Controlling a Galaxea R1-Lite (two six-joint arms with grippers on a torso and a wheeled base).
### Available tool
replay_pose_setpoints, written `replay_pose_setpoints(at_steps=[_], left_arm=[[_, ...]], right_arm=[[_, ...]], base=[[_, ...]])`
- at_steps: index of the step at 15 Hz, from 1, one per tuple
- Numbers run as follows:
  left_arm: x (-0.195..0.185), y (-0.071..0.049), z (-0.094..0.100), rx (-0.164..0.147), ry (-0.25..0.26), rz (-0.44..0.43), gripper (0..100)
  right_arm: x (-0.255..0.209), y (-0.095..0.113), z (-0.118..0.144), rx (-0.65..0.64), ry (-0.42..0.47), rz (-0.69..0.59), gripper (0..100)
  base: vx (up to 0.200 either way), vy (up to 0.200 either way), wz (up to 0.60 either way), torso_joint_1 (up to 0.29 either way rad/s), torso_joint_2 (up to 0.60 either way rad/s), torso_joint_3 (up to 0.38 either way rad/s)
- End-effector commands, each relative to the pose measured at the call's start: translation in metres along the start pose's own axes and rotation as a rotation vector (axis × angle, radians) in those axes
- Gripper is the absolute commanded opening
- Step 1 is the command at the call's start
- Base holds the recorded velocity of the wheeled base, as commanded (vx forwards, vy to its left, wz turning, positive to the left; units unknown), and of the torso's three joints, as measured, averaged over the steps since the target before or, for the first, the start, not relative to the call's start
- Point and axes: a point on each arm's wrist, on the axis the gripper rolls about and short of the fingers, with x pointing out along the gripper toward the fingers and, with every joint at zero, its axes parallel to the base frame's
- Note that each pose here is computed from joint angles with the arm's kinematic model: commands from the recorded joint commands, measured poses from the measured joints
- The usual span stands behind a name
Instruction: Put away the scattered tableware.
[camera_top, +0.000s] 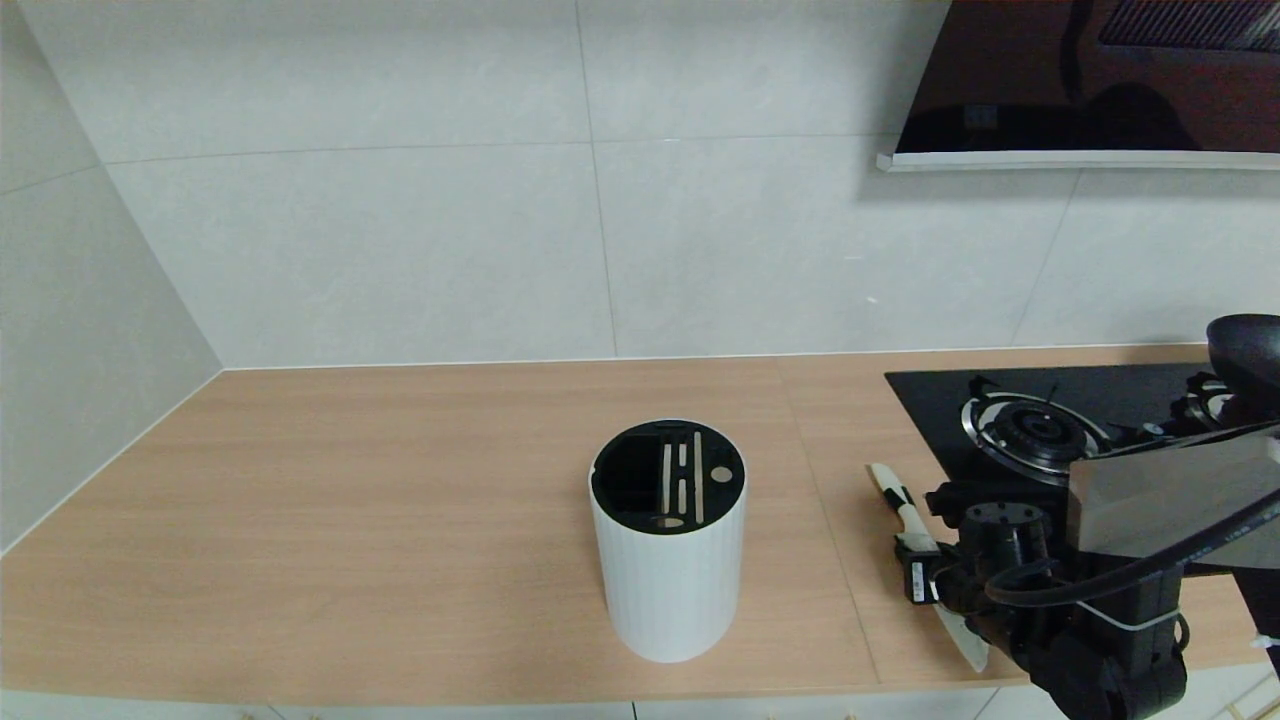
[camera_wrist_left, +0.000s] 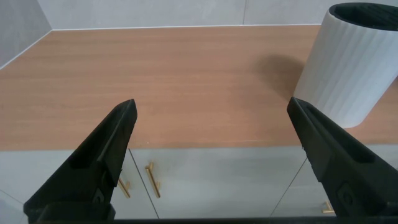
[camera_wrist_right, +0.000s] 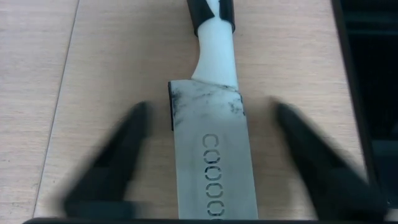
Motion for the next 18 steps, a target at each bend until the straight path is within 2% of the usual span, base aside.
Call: replay_pose_setpoints(at_steps=[1, 6, 10, 12, 15, 16, 18], left_arm=[[0.0, 0.0, 0.0, 0.0, 0.0, 0.0, 100], [0.0, 0.0, 0.0, 0.0, 0.0, 0.0, 100], [0.0, 0.0, 0.0, 0.0, 0.0, 0.0, 100], [0.0, 0.0, 0.0, 0.0, 0.002, 0.0, 100], [0.0, 0.0, 0.0, 0.0, 0.002, 0.0, 100], [0.0, 0.0, 0.0, 0.0, 0.0, 0.0, 100], [0.0, 0.0, 0.0, 0.0, 0.0, 0.0, 100]], right_arm=[[0.0, 0.0, -0.002, -0.004, 0.008, -0.001, 0], [0.0, 0.0, -0.003, -0.008, 0.013, -0.003, 0], [-0.007, -0.001, 0.009, 0.002, -0.023, 0.001, 0], [-0.025, -0.002, 0.031, 0.01, -0.068, 0.009, 0], [-0.061, -0.008, 0.064, 0.018, -0.085, 0.014, 0], [-0.066, -0.008, 0.067, 0.02, -0.086, 0.016, 0], [-0.104, -0.012, 0.094, 0.022, -0.112, 0.043, 0]], base=[[0.0, 0.0, 0.0, 0.0, 0.0, 0.0], [0.0, 0.0, 0.0, 0.0, 0.0, 0.0], [0.0, 0.0, 0.0, 0.0, 0.0, 0.0], [0.0, 0.0, 0.0, 0.0, 0.0, 0.0], [0.0, 0.0, 0.0, 0.0, 0.0, 0.0], [0.0, 0.0, 0.0, 0.0, 0.0, 0.0], [0.0, 0.0, 0.0, 0.0, 0.0, 0.0]])
